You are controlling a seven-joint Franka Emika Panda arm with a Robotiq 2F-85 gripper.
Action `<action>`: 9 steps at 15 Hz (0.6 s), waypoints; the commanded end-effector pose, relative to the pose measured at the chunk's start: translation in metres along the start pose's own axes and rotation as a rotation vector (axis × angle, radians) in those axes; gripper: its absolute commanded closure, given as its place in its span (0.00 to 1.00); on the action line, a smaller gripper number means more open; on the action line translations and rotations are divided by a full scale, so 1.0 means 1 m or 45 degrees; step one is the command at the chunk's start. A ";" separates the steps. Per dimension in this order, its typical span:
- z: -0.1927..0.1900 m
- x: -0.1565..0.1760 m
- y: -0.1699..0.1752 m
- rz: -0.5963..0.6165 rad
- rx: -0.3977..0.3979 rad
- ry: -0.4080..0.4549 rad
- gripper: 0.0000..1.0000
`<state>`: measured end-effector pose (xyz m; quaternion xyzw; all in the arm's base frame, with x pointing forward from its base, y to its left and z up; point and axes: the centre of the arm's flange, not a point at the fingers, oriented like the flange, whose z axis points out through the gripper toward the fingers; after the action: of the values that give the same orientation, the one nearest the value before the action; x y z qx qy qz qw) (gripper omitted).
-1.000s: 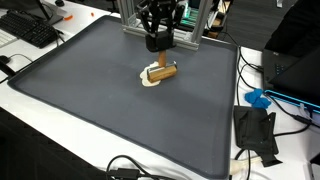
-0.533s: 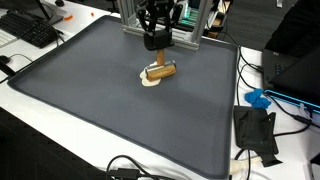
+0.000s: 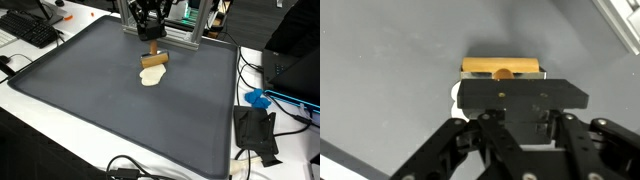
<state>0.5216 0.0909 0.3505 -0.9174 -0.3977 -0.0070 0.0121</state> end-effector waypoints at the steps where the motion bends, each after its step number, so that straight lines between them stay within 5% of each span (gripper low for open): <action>1: 0.009 -0.011 -0.007 0.153 0.025 -0.011 0.78; 9: 0.009 -0.002 -0.006 0.583 0.004 0.093 0.78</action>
<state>0.5220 0.0897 0.3491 -0.9724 -0.2302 -0.0220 0.0298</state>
